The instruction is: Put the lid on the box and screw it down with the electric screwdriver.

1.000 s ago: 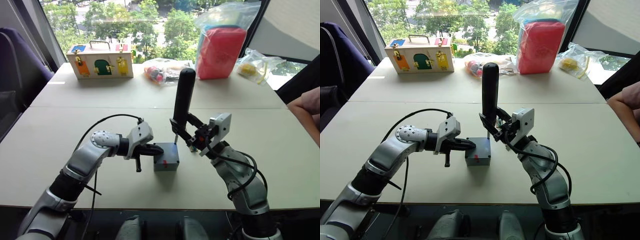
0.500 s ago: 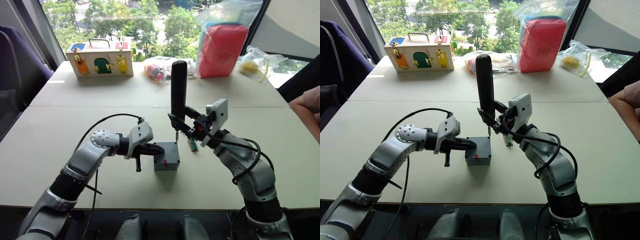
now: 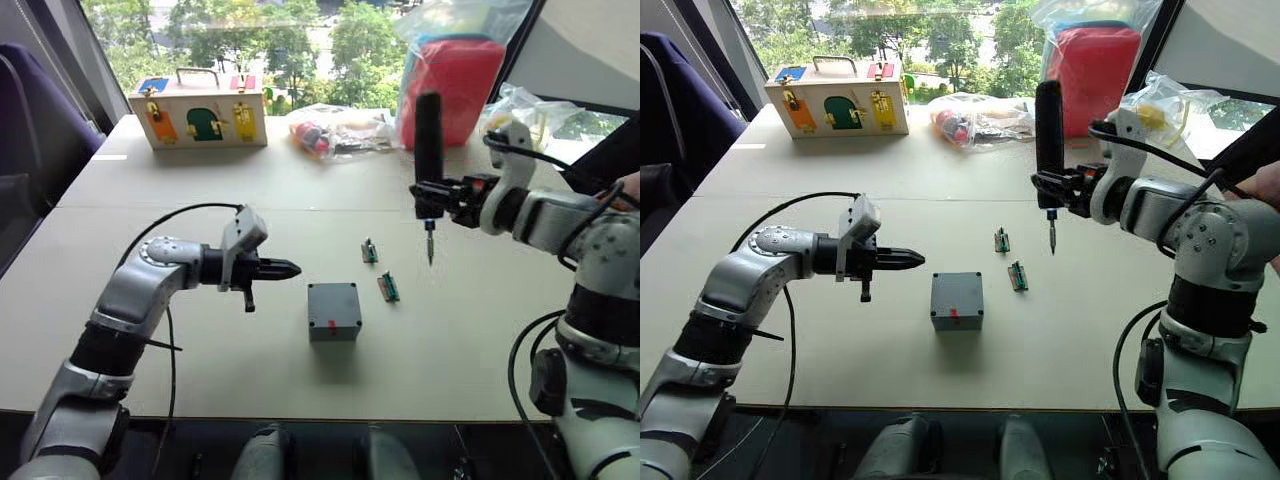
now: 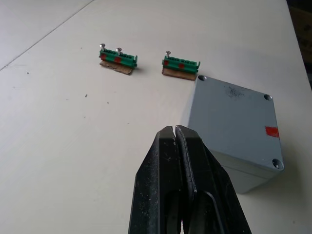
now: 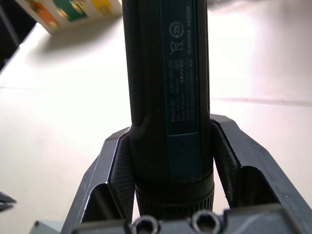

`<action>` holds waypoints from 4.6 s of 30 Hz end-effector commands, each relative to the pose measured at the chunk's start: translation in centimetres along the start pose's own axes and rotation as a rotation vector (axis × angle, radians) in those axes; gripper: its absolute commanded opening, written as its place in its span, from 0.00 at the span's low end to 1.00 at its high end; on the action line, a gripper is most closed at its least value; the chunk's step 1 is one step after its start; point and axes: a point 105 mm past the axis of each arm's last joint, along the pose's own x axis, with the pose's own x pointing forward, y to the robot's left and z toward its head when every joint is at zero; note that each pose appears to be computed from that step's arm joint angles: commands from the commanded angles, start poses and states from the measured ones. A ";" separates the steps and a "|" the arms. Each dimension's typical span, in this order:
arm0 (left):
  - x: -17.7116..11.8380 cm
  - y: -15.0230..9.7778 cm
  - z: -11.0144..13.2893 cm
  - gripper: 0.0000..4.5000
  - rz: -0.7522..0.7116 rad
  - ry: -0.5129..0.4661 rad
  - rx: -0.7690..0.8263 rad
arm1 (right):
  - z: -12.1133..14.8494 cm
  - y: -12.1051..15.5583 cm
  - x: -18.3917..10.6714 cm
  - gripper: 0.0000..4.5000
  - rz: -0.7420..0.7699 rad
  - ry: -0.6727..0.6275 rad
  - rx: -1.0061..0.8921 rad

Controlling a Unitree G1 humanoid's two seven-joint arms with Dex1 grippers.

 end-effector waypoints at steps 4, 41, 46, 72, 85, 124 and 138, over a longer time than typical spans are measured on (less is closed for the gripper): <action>0.2 -4.5 1.1 0.00 -0.178 0.045 0.137 | -3.6 -3.9 -0.8 0.41 -0.017 0.228 0.217; 0.2 0.2 -3.9 0.00 0.075 0.183 0.103 | -5.1 9.0 -2.7 1.00 0.509 -0.165 -0.704; 1.3 -0.3 -4.9 0.00 0.049 0.196 0.096 | -10.3 9.6 -2.3 1.00 0.591 0.004 -0.687; 4.8 4.4 -2.6 0.00 0.146 0.085 0.172 | -12.9 12.6 -0.9 1.00 0.659 0.085 -0.591; -1.2 -3.4 -6.5 0.00 -0.119 0.304 0.057 | -11.6 10.5 1.1 1.00 0.558 0.041 -0.762; 3.2 0.0 -4.5 0.00 0.092 0.125 0.086 | -12.8 12.5 0.4 1.00 0.666 0.072 -0.729; 1.4 -1.1 -4.0 0.00 0.032 0.148 0.062 | -7.4 5.7 2.7 1.00 0.274 -0.021 -0.594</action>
